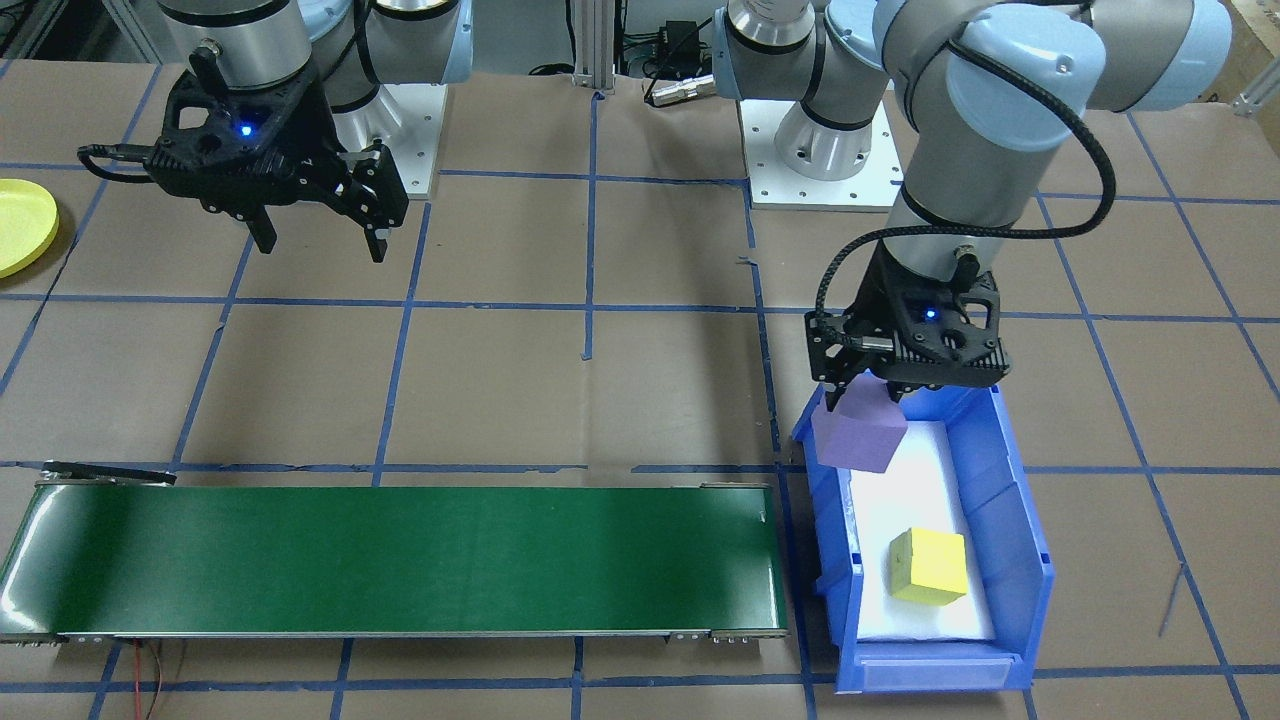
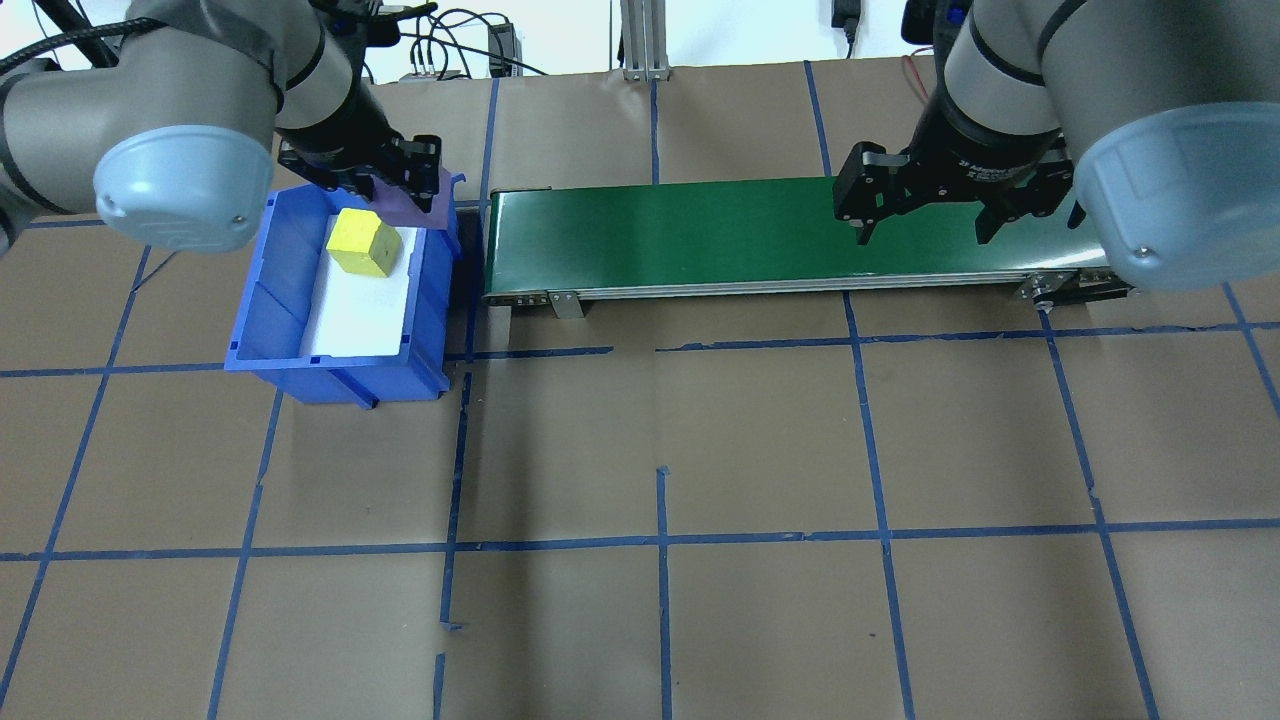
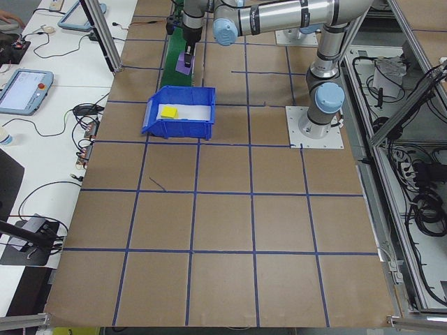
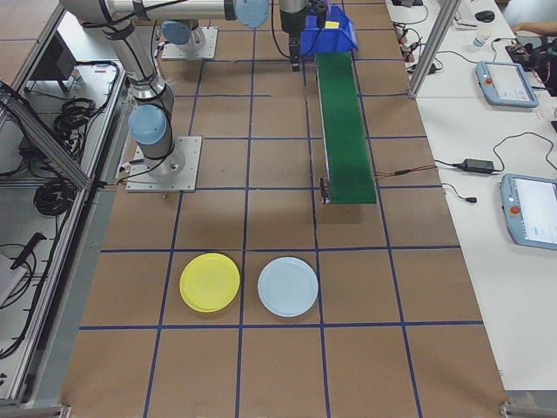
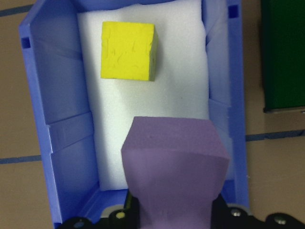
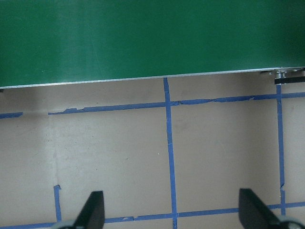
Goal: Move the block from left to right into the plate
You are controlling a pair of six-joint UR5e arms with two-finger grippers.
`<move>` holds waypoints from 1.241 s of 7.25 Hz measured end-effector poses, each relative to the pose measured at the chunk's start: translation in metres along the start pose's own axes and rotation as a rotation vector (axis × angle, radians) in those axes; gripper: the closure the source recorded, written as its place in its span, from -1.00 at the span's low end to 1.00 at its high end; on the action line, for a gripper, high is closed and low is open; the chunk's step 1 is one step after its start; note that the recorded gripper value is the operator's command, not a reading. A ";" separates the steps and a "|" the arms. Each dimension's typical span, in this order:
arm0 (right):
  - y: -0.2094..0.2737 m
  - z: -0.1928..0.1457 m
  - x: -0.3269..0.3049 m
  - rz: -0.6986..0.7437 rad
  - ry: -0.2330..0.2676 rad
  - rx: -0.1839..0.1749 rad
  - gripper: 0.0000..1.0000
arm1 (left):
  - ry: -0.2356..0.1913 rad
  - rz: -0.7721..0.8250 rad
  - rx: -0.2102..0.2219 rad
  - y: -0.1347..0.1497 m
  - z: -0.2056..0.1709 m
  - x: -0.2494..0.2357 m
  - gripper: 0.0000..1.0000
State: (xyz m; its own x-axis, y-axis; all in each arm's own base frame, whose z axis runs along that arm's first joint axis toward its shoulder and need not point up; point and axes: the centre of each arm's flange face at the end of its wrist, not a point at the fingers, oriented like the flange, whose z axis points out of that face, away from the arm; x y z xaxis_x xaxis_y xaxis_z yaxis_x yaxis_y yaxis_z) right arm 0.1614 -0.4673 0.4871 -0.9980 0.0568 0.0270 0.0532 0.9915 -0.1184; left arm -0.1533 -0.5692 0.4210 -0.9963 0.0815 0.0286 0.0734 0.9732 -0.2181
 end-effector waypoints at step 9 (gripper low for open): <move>0.000 0.001 0.002 0.000 0.009 -0.003 -1.00 | 0.056 -0.056 0.010 -0.031 0.124 0.055 -1.00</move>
State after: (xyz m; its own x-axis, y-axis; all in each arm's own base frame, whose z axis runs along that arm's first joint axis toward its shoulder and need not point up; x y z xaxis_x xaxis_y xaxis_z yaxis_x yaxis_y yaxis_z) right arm 0.1598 -0.4672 0.4864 -0.9977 0.0580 0.0359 0.0535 0.9919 -0.1150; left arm -0.2158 -0.6215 0.3082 -0.9947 0.0390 0.0956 0.0166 0.9744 -0.2244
